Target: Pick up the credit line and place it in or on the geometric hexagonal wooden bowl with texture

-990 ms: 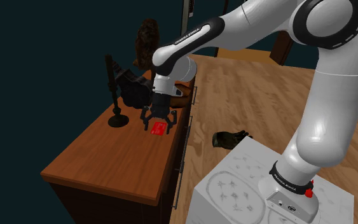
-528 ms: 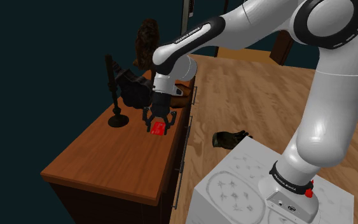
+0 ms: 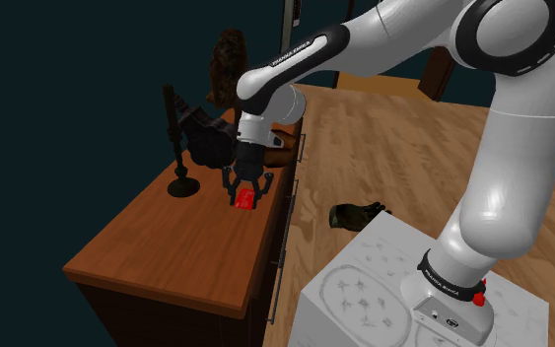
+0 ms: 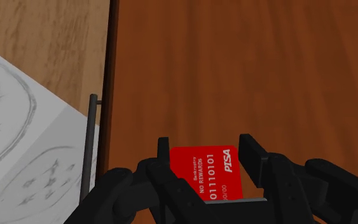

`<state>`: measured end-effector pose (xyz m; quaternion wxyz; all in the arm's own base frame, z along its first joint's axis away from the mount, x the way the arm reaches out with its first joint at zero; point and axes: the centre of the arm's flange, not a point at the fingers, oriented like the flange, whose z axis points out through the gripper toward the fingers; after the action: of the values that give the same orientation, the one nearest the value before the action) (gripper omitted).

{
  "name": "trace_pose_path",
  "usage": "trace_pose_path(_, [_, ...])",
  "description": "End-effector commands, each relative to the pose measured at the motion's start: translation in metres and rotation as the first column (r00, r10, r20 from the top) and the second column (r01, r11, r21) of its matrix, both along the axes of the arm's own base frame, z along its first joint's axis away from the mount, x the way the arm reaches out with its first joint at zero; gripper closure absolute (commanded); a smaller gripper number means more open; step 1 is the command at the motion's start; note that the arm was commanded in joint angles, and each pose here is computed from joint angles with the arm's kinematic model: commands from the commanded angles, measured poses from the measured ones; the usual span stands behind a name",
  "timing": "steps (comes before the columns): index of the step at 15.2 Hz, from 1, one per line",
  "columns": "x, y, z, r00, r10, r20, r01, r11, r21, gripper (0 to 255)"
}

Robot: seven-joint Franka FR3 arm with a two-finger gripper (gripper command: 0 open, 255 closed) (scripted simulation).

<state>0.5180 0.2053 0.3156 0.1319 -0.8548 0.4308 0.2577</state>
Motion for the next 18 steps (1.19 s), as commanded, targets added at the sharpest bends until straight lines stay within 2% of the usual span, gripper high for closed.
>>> trace_pose_path(1, [0.000,0.002,0.000,1.000,-0.004,0.005,0.004,1.000,-0.002,255])
trace_pose_path(18, [0.000,0.002,0.089,1.000,-0.004,0.005,0.004,1.000,-0.002,255])
